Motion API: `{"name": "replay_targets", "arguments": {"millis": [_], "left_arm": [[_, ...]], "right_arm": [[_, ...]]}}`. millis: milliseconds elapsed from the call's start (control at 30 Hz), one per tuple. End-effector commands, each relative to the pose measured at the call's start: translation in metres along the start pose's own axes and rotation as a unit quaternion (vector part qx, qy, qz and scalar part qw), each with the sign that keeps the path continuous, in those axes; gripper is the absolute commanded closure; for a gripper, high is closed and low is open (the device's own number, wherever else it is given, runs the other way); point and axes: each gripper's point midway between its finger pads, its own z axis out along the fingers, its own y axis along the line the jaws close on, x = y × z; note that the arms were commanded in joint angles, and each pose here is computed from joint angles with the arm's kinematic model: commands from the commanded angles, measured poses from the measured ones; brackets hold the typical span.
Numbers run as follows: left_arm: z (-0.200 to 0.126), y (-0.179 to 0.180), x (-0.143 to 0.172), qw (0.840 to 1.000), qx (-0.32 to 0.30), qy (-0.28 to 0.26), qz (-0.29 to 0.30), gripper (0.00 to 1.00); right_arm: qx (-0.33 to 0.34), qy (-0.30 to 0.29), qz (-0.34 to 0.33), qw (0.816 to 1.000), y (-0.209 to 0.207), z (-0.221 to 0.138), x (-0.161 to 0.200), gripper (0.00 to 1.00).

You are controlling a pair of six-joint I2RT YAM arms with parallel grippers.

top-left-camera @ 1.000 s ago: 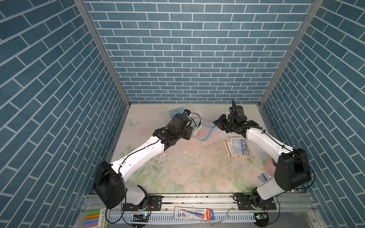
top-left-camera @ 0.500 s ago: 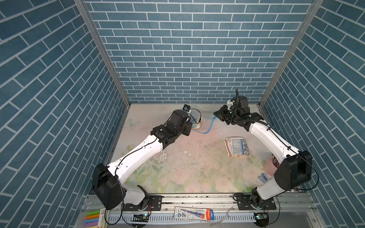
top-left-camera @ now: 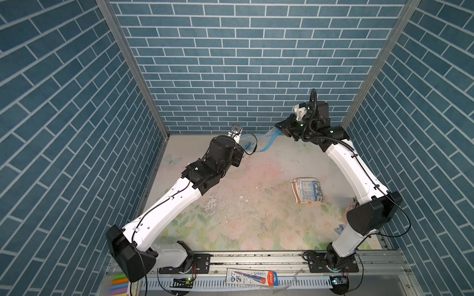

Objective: Place the folded towel into the vacuum bag
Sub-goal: Adjust the vacuum bag at the center of the board.

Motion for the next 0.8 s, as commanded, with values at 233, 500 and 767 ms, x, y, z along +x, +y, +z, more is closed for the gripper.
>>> {"name": "replay_targets", "arguments": {"millis": [233, 500, 767], "left_arm": [[-0.009, 0.033, -0.038, 0.996, -0.066, -0.045, 0.026, 1.0], [-0.027, 0.05, -0.033, 0.996, -0.079, -0.032, 0.034, 1.0], [-0.027, -0.018, 0.063, 0.997, 0.032, 0.067, -0.01, 1.0]], "right_arm": [[-0.028, 0.062, -0.013, 0.998, 0.007, 0.037, 0.005, 1.0], [-0.063, 0.098, -0.055, 0.992, 0.042, 0.069, 0.01, 1.0], [0.046, 0.123, -0.049, 0.99, -0.031, 0.076, 0.046, 1.0]]}}
